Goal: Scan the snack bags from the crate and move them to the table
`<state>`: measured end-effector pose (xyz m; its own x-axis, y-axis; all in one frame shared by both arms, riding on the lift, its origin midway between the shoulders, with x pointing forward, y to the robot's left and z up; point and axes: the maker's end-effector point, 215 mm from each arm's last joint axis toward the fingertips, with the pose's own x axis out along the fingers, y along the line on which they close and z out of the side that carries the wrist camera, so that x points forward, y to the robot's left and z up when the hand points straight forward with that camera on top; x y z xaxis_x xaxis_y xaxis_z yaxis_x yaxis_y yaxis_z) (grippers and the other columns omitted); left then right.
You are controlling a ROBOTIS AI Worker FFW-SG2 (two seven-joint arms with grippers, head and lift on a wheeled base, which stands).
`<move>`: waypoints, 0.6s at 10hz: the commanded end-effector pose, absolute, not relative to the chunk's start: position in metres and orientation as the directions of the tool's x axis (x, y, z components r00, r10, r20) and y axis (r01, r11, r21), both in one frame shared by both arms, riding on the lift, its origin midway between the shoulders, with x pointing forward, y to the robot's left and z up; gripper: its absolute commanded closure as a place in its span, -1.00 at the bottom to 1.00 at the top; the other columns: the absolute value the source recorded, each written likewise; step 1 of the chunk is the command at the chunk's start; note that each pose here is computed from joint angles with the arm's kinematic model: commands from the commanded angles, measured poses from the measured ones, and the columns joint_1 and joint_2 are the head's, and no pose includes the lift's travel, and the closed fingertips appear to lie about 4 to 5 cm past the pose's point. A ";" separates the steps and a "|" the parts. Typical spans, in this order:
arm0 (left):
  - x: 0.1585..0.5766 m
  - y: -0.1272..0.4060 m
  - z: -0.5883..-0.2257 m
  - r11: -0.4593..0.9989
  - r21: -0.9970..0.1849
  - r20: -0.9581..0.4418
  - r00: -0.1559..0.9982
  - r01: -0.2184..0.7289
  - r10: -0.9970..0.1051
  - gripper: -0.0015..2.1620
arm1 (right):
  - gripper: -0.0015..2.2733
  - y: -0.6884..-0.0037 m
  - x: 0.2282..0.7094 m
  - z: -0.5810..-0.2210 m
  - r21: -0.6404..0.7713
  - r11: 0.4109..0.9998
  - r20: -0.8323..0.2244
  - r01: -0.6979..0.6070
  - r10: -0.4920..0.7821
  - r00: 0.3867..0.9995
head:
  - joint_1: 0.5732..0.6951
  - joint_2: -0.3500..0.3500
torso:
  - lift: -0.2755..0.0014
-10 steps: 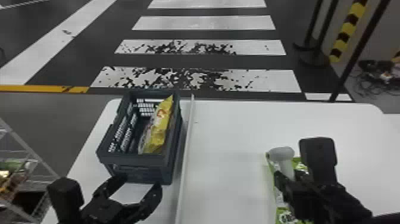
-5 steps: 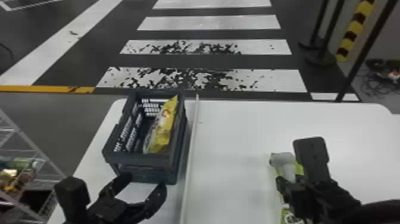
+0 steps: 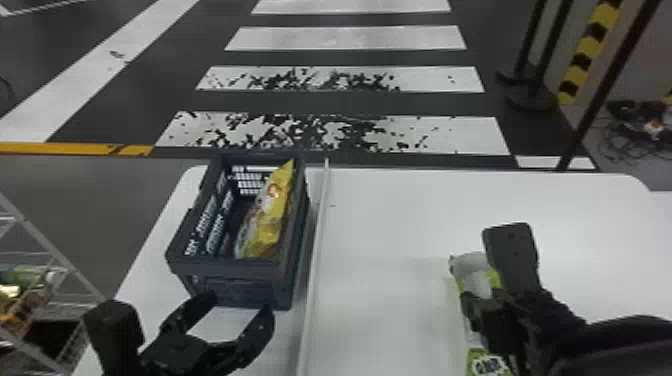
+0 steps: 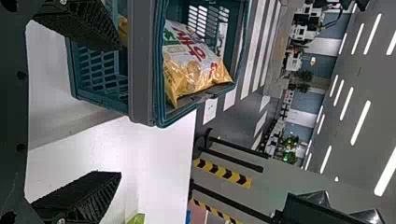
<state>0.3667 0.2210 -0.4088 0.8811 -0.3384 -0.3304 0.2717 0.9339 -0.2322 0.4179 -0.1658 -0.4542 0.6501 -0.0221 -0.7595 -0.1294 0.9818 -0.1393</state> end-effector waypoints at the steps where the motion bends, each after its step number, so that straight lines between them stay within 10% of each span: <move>1: 0.365 0.222 -0.409 0.935 -0.232 -0.326 0.884 0.270 -0.336 -0.97 | 0.97 -0.169 0.420 -0.459 -0.144 0.981 -0.765 -0.128 -0.028 0.643 | 1.00 0.23 | 0.30; 6: 0.364 0.222 -0.409 0.933 -0.235 -0.324 0.883 0.272 -0.339 -0.97 | 0.97 -0.182 0.418 -0.463 -0.152 0.981 -0.771 -0.121 -0.041 0.635 | 1.00 0.18 | 0.30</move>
<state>0.3643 0.2219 -0.4087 0.8835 -0.3387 -0.3236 0.2718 0.9333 -0.2348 0.4198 -0.1814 -0.4620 0.6379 -0.0408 -0.7691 -0.1200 0.9811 -0.1516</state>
